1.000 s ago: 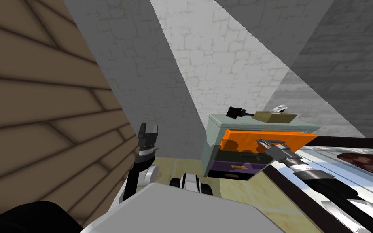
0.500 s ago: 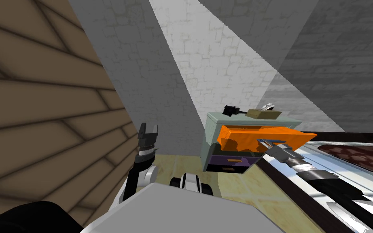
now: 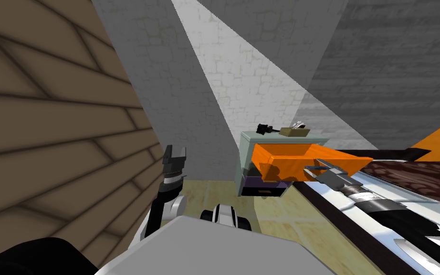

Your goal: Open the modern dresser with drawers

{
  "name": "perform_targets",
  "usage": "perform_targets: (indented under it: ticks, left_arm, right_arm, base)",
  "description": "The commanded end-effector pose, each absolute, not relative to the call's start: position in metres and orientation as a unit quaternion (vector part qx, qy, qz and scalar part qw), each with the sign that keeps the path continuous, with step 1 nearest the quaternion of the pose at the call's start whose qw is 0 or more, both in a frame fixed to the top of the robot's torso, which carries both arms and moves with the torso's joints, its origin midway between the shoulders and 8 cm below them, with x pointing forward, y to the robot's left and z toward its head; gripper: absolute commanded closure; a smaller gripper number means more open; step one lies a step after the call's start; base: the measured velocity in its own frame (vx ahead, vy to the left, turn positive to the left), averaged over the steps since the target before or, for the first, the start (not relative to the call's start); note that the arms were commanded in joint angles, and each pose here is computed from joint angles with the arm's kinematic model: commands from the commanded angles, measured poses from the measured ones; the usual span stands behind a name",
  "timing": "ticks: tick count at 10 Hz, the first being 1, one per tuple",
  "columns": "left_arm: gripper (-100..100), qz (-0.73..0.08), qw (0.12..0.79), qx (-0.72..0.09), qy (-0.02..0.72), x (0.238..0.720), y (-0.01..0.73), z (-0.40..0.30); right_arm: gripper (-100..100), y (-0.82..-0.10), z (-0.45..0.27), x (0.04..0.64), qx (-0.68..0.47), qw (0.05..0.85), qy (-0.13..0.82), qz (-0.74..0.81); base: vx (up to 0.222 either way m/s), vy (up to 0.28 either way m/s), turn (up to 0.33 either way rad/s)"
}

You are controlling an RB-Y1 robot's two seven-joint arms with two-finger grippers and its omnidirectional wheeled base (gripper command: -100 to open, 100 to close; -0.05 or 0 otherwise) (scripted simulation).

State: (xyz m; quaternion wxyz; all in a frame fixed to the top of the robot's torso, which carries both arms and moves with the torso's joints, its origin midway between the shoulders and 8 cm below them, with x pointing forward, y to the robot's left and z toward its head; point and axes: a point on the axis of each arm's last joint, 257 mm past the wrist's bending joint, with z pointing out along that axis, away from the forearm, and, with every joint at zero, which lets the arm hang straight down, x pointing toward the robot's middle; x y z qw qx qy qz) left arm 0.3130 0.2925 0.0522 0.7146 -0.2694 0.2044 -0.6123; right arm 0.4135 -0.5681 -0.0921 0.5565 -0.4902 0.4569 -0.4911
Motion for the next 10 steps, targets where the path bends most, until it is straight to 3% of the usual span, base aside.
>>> perform_targets:
  ticks: [1,4,5,10]
  left_arm:
    - [0,-0.612,0.715,-0.269,0.204,0.313,0.293,0.052]
    - [0,-0.612,0.715,-0.269,0.204,0.313,0.293,0.052]
    - [0,-0.612,0.715,-0.269,0.204,0.313,0.293,0.052]
    - [0,-0.612,0.715,-0.269,0.204,0.313,0.293,0.052]
  right_arm:
    - [-100,-0.577,-0.071,0.418,-0.49,0.556,0.457,-0.492]
    - [-100,-0.583,-0.058,0.421,-0.491,0.555,0.457,-0.493]
    - [0,-0.583,-0.059,0.421,-0.49,0.554,0.459,-0.492]
    - [0,-0.584,-0.061,0.421,-0.491,0.553,0.461,-0.491]
  base:
    - [0.014,0.041,0.009]
    - [0.004,0.033,0.002]
    - [0.0,0.0,0.0]
    - [0.0,0.0,0.0]
